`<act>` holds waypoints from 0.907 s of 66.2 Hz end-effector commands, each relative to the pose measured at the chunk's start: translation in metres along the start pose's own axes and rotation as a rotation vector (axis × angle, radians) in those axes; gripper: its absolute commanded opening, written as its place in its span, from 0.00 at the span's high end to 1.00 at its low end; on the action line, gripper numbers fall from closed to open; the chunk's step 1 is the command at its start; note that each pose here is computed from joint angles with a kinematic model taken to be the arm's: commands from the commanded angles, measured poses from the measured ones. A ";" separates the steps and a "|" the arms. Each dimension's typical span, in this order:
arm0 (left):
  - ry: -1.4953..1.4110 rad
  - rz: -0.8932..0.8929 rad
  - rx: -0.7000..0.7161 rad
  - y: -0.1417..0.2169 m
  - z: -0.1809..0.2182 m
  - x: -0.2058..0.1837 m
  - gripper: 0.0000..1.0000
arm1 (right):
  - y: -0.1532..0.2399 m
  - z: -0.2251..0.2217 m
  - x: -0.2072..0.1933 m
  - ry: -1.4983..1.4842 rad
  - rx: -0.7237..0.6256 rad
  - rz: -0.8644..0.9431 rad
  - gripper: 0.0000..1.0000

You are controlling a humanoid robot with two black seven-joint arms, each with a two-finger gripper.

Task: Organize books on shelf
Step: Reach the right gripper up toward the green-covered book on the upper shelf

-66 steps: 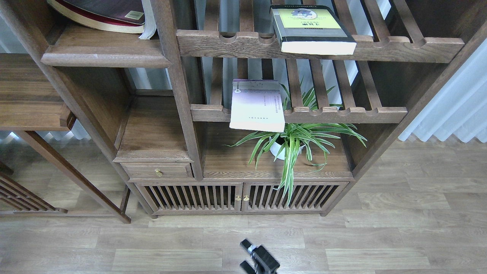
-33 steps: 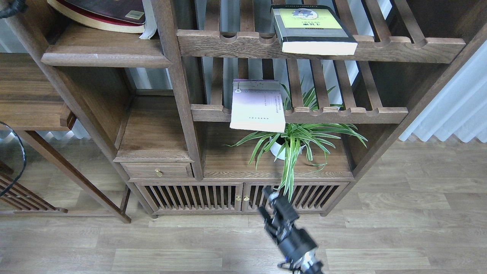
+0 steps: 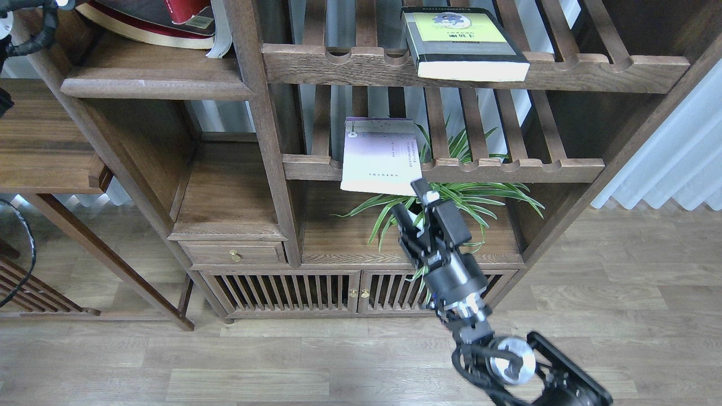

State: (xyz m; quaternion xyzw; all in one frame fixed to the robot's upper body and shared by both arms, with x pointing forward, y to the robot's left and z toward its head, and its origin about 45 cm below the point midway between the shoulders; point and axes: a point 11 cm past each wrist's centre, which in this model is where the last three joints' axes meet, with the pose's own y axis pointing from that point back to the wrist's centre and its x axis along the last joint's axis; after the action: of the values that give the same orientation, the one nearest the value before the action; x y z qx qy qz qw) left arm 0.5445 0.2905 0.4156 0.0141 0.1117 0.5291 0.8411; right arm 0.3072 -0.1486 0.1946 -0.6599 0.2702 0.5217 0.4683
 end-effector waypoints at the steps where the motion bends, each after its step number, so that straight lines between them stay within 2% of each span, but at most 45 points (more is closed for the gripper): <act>1: -0.024 -0.006 0.020 -0.003 -0.005 -0.004 0.92 | -0.020 -0.011 -0.013 0.026 0.017 -0.036 0.00; 19: -0.106 -0.006 0.063 -0.005 -0.009 -0.009 0.90 | -0.046 -0.021 -0.023 0.058 0.027 0.006 0.00; 27: -0.122 -0.019 0.070 -0.006 -0.009 -0.013 0.82 | -0.049 -0.019 -0.019 0.058 0.021 0.046 0.00; 29: -0.124 -0.023 0.073 -0.007 -0.009 -0.015 0.77 | -0.049 -0.018 -0.018 0.058 0.023 0.056 0.00; 30: -0.127 -0.027 0.075 -0.008 -0.009 -0.017 0.68 | -0.049 -0.019 -0.018 0.058 0.023 0.062 0.00; 33: -0.130 -0.039 0.074 -0.009 -0.009 -0.020 0.50 | -0.050 -0.018 -0.018 0.061 0.022 0.064 0.00; 34: -0.130 -0.043 0.070 -0.009 -0.008 -0.022 0.39 | -0.050 -0.019 -0.018 0.061 0.023 0.065 0.00; 35: -0.131 -0.046 0.069 -0.009 -0.007 -0.022 0.33 | -0.050 -0.019 -0.018 0.062 0.023 0.064 0.00; 36: -0.137 -0.053 0.065 -0.008 -0.005 -0.024 0.23 | -0.050 -0.020 -0.019 0.065 0.022 0.064 0.00; 39: -0.144 -0.063 0.057 -0.007 -0.002 -0.026 0.13 | -0.051 -0.020 -0.020 0.068 0.021 0.061 0.00; 47: -0.173 -0.072 0.020 0.007 0.018 -0.022 0.01 | -0.056 -0.021 -0.023 0.077 0.014 0.050 0.00; 60: -0.200 -0.065 -0.028 0.041 0.038 -0.003 0.00 | -0.066 -0.021 -0.032 0.086 0.003 0.024 0.00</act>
State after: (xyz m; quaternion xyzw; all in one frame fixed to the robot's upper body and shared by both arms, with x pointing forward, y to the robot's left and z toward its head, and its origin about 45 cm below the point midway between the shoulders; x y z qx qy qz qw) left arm 0.5260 0.2896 0.4498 0.0595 0.0300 0.4959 0.8658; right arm 0.3589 -0.1461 0.2411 -0.6732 0.3035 0.5018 0.4504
